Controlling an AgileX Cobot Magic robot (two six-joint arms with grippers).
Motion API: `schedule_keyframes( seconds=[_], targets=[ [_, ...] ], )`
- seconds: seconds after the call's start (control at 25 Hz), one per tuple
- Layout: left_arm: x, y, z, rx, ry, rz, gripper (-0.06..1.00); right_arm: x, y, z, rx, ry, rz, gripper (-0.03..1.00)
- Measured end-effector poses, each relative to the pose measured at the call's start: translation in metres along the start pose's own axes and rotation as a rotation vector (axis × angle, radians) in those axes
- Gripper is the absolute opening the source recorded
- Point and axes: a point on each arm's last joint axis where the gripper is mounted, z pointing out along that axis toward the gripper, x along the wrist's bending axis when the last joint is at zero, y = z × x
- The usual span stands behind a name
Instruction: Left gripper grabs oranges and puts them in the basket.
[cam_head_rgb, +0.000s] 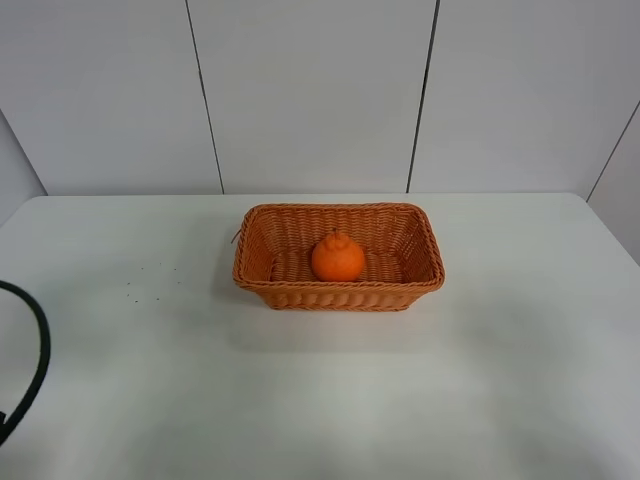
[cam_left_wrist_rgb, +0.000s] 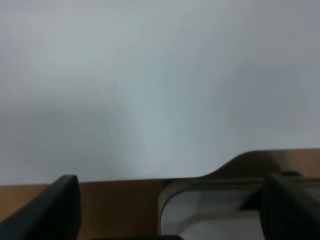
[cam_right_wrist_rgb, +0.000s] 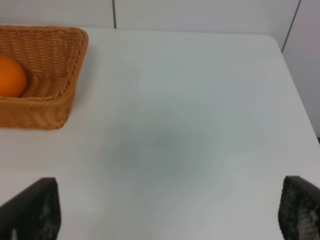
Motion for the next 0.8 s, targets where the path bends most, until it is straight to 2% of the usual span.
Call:
schedule_keyframes(
  seconds=[0.6, 0.68, 0.8],
  targets=[
    [-0.002, -0.058, -0.045, -0.511, 0.01, 0.004, 0.84, 0.0, 0.0, 0.0, 0.0, 0.0, 0.0, 0.69],
    [-0.002, -0.064, -0.047, -0.555, 0.011, 0.002, 0.84, 0.0, 0.0, 0.0, 0.0, 0.0, 0.0, 0.69],
    [-0.002, -0.065, -0.047, -0.562, 0.01, 0.0, 0.84, 0.0, 0.0, 0.0, 0.0, 0.0, 0.0, 0.69]
  ],
)
